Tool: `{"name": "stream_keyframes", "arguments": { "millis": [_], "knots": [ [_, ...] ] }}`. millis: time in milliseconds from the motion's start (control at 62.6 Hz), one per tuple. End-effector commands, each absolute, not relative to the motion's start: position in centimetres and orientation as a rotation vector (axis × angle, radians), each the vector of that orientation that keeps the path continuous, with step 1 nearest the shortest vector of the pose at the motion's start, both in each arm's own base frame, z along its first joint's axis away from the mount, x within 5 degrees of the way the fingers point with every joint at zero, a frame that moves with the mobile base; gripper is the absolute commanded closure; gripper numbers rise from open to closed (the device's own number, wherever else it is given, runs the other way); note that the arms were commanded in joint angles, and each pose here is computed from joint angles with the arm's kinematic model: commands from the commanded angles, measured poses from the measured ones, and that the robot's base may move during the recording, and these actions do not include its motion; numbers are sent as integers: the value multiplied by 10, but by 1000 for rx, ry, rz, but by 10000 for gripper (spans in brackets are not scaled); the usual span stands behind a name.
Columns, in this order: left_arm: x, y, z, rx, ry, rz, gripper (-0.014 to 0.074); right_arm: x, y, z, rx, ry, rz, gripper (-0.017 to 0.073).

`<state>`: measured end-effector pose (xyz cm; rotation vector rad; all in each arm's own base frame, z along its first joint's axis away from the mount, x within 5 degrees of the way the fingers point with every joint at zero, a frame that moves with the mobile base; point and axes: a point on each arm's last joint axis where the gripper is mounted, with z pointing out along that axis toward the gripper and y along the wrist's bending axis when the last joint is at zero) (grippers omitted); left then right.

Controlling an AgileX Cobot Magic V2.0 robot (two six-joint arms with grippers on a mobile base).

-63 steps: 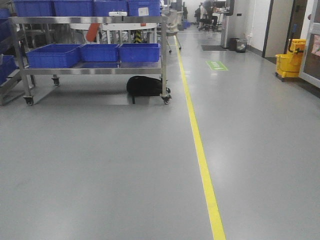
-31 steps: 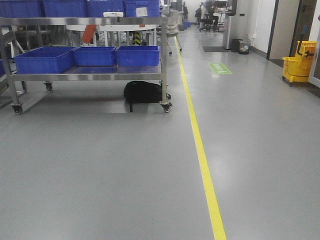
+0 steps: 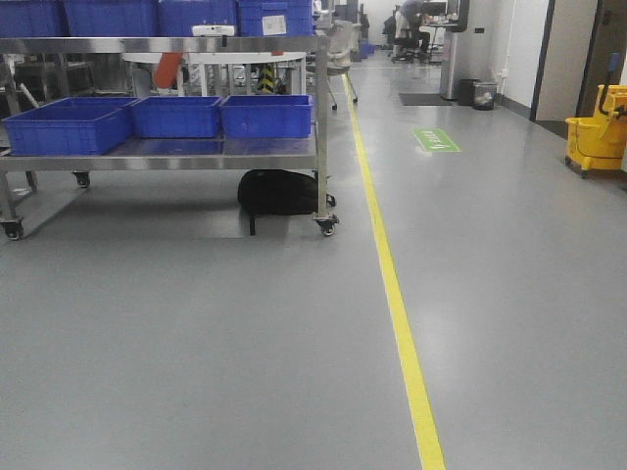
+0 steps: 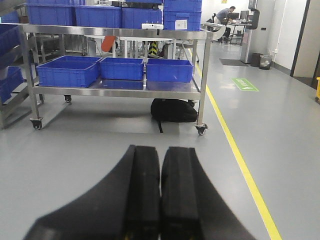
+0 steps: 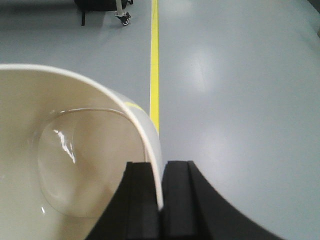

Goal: Move white bin to right shelf second layer
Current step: 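Drive along the yellow-lined aisle past the blue-crate shelves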

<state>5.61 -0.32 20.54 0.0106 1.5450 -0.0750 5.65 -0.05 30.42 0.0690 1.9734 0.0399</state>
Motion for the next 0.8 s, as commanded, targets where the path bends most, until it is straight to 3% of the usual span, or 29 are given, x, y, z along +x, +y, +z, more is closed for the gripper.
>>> {"name": "stream_keyframes", "arguments": {
  "millis": [0,782],
  "knots": [
    [56,-3,205,-1,1474,-82,509,59,-1,321,69,1861,35,512],
    [56,-3,205,-1,1474,-82,509,59,-1,321,69,1861,35,512]
  ]
}}
